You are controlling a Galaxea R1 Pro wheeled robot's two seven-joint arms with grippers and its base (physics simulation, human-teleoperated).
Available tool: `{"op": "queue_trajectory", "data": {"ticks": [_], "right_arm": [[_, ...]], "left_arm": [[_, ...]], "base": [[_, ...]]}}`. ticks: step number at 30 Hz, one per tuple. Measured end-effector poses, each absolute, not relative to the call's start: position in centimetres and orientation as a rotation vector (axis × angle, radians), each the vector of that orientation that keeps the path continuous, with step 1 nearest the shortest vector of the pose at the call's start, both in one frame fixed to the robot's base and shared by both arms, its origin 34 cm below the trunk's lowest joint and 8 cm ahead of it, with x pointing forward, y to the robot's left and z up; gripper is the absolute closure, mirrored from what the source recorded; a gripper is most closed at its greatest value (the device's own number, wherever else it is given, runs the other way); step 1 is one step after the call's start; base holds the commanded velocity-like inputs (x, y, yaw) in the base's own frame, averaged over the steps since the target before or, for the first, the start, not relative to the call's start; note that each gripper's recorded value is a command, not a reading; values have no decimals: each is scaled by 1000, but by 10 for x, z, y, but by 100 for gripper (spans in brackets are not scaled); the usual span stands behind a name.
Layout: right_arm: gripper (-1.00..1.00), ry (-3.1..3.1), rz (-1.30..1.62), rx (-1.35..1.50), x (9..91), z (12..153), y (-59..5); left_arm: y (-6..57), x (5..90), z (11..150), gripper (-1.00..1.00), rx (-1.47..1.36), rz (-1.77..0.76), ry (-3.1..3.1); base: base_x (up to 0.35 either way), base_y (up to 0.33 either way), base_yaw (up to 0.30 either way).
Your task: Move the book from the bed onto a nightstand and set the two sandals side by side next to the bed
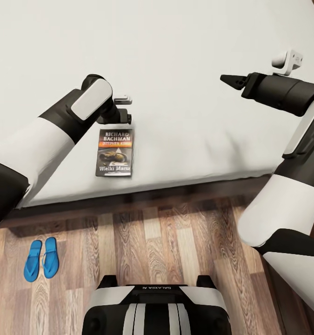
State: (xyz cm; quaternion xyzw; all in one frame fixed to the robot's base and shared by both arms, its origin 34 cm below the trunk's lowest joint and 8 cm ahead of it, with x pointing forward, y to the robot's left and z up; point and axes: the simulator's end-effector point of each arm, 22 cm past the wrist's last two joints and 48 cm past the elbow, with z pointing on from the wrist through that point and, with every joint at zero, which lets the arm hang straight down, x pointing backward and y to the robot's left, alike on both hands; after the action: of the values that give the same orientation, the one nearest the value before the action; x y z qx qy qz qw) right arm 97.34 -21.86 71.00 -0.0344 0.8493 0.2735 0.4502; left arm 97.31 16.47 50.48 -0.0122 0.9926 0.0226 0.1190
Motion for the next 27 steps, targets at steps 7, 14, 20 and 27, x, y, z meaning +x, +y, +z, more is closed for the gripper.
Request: {"op": "queue_trajectory", "data": {"ticks": [7, 14, 20, 27], "right_arm": [[-100, 2100, 675, -85, 973, 710, -219], [-100, 2100, 676, -87, 973, 710, -217], [-100, 2101, 676, -87, 973, 710, -218], [-100, 2101, 676, -87, 973, 710, -218]], "left_arm": [[165, 973, 505, -100, -38, 64, 2903], [165, 973, 505, -100, -44, 62, 2901], [165, 973, 505, -100, -46, 60, 2902], [165, 972, 504, -100, -45, 53, 2907]], "base": [[-330, 0, 0], [-132, 0, 0], [-44, 0, 0], [-78, 0, 0]]}}
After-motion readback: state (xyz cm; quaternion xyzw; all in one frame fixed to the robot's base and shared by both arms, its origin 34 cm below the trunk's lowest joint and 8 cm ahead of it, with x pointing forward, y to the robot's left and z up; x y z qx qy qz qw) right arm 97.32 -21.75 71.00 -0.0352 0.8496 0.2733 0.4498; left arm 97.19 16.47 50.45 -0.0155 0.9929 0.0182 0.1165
